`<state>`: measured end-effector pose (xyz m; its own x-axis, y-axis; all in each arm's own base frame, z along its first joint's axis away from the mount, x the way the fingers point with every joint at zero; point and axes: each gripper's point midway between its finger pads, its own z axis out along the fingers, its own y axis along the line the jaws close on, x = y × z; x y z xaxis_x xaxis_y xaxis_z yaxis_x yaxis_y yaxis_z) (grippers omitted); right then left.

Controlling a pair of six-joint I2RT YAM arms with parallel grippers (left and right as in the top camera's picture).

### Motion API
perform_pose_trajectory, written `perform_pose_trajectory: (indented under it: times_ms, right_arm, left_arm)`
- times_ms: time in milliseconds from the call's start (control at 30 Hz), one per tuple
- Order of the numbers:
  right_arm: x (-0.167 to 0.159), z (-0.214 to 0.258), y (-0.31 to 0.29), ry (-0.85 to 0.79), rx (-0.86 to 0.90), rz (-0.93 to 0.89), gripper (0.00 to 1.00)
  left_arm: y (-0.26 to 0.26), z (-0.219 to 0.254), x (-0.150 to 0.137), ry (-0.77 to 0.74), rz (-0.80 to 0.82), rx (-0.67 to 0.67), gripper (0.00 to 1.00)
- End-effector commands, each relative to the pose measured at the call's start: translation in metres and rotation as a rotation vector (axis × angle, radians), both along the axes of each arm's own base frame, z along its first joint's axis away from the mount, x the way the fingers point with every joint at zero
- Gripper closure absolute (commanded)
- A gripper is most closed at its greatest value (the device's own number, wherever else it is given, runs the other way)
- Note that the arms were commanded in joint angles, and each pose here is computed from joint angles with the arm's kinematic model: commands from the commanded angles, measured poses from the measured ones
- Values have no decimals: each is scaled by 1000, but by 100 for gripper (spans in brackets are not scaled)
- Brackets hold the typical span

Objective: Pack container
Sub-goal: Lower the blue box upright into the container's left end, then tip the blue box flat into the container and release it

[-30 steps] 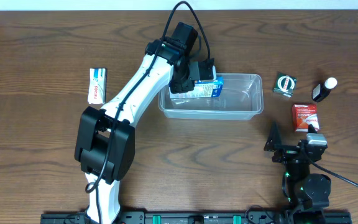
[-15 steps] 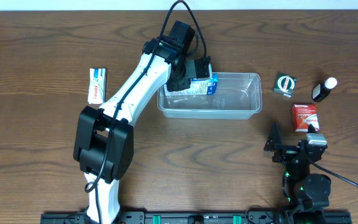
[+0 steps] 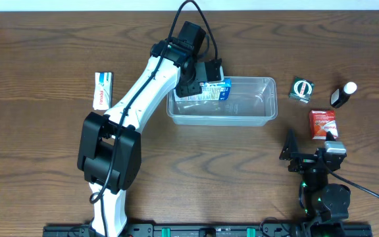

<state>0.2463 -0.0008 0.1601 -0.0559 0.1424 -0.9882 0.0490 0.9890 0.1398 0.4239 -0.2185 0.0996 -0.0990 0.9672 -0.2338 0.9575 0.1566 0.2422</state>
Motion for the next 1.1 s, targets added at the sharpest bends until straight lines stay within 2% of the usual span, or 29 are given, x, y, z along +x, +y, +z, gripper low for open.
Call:
perform_pose_trajectory:
  times_ms: [0,67,133,167,200,233,267,367,500,533,567,633,667,800,833,933,1067]
  right_arm:
    - [0,0,-3,-1,-11,-8,1]
    - [0,0,-2,-1,-11,-8,1]
    - [0,0,-2,-1,-11,-8,1]
    - [0,0,-2,-1,-11,-8,1]
    - [0,0,-2,-1,-11,-8,1]
    - [0,0,-3,-1,-11,-8,1]
    - [0,0,-3,-1,-11,-8,1]
    - [0,0,-2,-1,-11,-8,1]
    - [0,0,-2,-1,-11,-8,1]
    - [0,0,-2,-1,-11,-8,1]
    - [0,0,-2,-1,-11,-8,1]
    - [0,0,-2,-1,-11,-8,1]
    - [0,0,-3,-1,-11,-8,1]
    - [0,0,-2,-1,-11,-8,1]
    - [0,0,-2,-1,-11,-8,1]
    - [0,0,-2,-1,-11,-8,1]
    - [0,0,-3,-1,-11,-8,1]
  left_arm:
    - [0,25,-1,-37,21,-40,40]
    - [-4,40,-2,-59,37,-85,40]
    - [-8,57,5,-91,123,-150,36]
    - [-10,66,8,-104,174,-191,31]
    - [-14,74,10,-109,212,-235,21]
    - [-18,82,11,-106,260,-287,7]
    - [-20,89,12,-100,310,-331,2]
    - [-26,97,16,-54,477,-442,2]
    - [-26,94,13,6,592,-482,1]
    - [-25,94,13,12,602,-483,6]
    - [-25,93,12,18,613,-484,16]
    - [-25,94,12,24,629,-492,49]
    - [-26,94,13,28,645,-500,59]
    - [-27,97,16,58,756,-561,90]
    - [-28,98,17,65,782,-575,94]
    - [-28,99,20,76,843,-603,95]
    - [-14,98,28,66,1055,-631,94]
